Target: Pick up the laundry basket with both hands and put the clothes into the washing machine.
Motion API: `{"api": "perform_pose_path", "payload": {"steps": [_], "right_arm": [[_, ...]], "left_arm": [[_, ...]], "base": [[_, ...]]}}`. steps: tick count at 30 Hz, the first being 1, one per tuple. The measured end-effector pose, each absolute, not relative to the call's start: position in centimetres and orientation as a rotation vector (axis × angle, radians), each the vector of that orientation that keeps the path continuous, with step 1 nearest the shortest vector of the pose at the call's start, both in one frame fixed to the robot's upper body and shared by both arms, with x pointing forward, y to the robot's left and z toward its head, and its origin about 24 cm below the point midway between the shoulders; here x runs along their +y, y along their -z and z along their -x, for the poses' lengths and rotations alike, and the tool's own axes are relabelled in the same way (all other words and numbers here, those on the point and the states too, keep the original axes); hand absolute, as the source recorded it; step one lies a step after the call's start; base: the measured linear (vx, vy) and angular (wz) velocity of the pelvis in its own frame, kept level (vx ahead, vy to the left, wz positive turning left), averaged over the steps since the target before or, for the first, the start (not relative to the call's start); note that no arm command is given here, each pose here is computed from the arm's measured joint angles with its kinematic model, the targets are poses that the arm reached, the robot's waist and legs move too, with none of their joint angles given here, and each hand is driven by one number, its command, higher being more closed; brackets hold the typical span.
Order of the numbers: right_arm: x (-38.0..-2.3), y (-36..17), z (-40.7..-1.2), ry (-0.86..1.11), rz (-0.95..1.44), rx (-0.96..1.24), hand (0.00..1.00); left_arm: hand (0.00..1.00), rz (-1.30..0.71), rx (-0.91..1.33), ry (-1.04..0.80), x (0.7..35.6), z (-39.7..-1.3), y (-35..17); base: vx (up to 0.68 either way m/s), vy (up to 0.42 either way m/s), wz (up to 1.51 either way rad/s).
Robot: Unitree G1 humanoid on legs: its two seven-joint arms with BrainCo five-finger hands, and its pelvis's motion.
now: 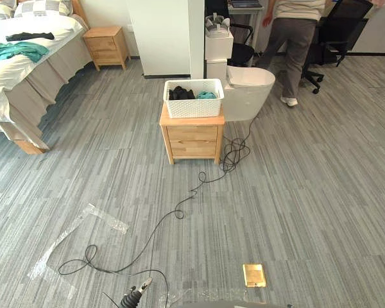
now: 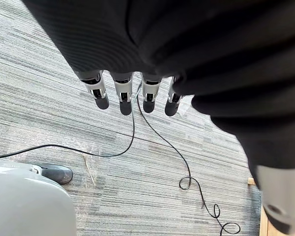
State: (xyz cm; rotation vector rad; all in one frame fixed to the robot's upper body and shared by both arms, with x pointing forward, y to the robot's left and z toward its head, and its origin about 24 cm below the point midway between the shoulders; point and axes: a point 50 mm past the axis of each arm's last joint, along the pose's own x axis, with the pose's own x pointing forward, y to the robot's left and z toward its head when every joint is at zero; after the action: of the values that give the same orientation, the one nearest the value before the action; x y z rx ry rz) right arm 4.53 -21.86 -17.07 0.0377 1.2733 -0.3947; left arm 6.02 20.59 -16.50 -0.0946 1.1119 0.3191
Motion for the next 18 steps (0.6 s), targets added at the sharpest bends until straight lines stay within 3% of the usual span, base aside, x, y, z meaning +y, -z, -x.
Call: {"api": "perform_pose_path", "payload": {"steps": [18], "right_arm": [[-21.69,17.07,-4.83,0.370,-0.042,1.266,0.00]], "left_arm": [[0.00,0.109,1.111,-0.334,20.58,-5.91,16.53]], "base": [[-0.04,0.000,0.01]]}}
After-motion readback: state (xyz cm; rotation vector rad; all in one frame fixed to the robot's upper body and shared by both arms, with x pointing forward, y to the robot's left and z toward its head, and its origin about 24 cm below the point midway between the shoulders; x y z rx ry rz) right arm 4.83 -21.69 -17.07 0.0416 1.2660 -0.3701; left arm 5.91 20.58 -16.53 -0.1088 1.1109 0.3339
